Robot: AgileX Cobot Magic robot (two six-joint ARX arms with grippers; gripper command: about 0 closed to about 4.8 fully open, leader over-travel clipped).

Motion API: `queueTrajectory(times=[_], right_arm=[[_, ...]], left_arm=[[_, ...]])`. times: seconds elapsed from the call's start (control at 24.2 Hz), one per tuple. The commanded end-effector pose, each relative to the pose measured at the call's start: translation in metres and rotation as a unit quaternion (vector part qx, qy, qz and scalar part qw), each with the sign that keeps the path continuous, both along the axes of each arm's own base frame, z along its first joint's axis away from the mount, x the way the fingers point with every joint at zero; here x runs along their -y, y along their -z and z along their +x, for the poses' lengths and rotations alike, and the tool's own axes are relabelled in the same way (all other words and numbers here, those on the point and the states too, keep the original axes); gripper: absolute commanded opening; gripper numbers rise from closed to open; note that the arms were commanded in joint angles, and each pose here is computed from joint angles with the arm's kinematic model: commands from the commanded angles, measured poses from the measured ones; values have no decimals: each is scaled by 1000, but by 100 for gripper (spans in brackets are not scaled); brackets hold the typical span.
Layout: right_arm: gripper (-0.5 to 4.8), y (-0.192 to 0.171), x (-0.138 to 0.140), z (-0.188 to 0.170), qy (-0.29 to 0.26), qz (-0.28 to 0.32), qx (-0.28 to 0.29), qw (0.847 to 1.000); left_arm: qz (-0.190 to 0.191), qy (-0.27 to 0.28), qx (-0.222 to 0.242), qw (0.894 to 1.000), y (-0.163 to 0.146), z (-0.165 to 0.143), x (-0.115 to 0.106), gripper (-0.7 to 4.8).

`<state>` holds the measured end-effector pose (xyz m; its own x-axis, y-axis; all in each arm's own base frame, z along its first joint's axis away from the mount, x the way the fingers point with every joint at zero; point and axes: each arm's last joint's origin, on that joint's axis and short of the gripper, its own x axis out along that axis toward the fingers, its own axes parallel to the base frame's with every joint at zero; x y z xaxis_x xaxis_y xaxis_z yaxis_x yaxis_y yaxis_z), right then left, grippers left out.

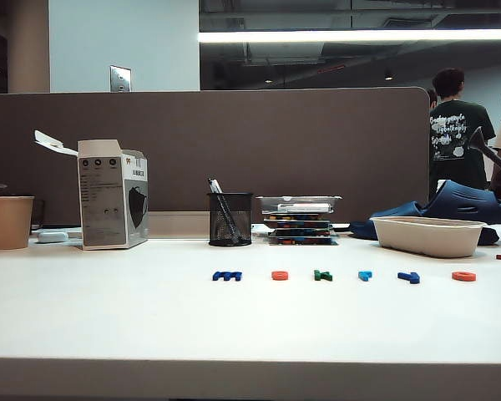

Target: Select the appropriate letters from the row of letter magnets placed on the table to arrange into the word "sky".

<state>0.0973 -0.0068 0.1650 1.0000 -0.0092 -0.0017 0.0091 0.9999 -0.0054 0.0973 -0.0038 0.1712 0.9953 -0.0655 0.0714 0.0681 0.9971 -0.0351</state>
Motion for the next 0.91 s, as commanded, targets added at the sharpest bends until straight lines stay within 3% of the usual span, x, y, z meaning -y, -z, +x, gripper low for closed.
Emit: queueTrajectory(times=[0.04, 0.66, 0.79, 0.91], right_arm=[[-6, -4, 0, -1, 2, -2, 16, 1000], [-6, -5, 0, -1, 2, -3, 22, 1000], [-6, -5, 0, -1, 2, -3, 21, 1000], [-5, -5, 0, -1, 2, -3, 20, 1000]], left_arm=[[2, 2, 9, 1000, -3, 0, 0, -5], [1, 2, 26, 1000, -7, -1, 0, -5], [1, 8, 58, 998, -18, -3, 0, -5], [6, 55, 64, 996, -45, -13, 3, -5]])
